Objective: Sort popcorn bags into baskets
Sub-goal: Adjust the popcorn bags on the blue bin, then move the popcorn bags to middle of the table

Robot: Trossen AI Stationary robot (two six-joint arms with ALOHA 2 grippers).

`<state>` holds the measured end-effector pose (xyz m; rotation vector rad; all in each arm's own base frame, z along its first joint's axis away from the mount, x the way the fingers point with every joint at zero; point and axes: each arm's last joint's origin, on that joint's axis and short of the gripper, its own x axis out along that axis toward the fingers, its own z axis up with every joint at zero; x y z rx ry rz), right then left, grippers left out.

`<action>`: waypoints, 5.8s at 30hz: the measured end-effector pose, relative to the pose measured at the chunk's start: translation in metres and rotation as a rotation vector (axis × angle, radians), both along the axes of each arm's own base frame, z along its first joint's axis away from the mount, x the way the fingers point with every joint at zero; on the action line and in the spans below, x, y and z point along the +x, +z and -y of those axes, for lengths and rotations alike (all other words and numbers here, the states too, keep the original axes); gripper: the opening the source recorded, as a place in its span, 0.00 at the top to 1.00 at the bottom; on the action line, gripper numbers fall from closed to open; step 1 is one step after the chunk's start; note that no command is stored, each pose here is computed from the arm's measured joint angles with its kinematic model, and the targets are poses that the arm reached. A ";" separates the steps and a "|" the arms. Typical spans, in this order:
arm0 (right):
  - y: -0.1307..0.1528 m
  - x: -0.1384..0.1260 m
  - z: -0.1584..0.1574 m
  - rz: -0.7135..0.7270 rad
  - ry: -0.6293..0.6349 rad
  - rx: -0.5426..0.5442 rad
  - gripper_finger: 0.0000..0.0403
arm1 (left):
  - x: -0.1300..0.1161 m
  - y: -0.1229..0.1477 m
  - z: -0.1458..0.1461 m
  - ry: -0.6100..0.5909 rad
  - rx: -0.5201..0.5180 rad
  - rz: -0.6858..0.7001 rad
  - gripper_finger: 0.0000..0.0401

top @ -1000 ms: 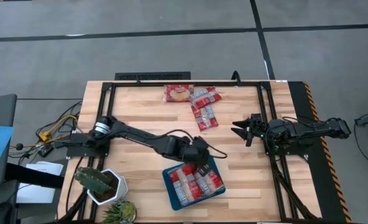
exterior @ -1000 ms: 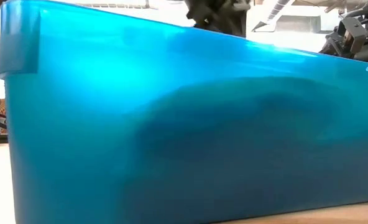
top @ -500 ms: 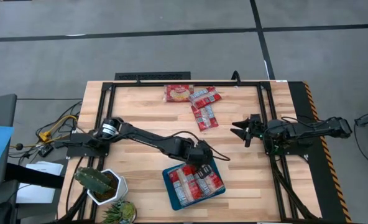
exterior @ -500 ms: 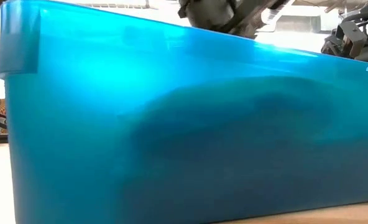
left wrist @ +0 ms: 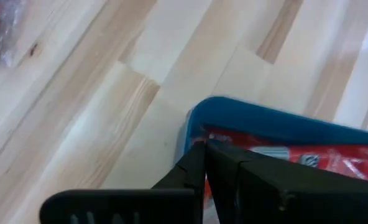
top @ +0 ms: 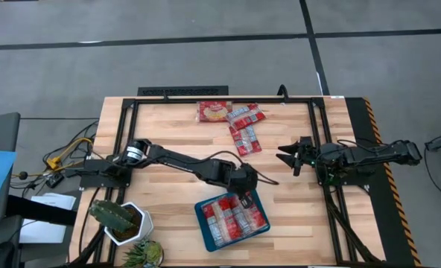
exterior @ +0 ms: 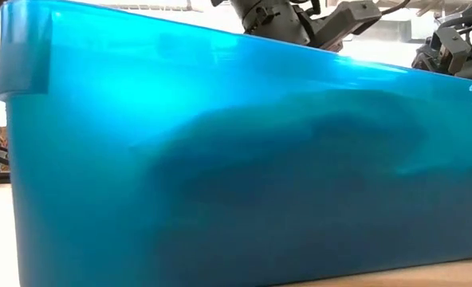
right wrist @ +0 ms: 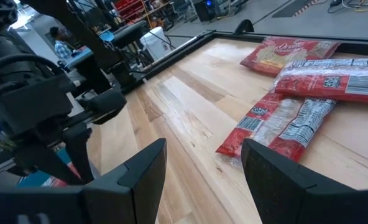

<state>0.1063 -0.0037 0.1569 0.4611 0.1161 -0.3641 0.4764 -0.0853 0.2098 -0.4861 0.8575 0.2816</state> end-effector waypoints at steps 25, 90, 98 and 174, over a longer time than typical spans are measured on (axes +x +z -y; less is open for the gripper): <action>0.001 0.000 0.000 0.006 -0.005 0.000 0.42 | -0.026 0.128 -0.203 0.198 0.361 -0.059 0.48; -0.014 0.254 0.144 -0.939 -0.036 0.047 0.97 | -0.205 0.249 -0.176 0.333 0.307 -0.011 0.52; 0.019 0.299 0.077 -0.796 0.276 -0.075 0.96 | -0.207 0.249 -0.174 0.308 0.319 -0.021 0.52; 0.242 0.109 0.206 -0.737 -0.220 -0.196 0.97 | -0.197 0.022 -0.297 0.724 0.020 0.561 0.98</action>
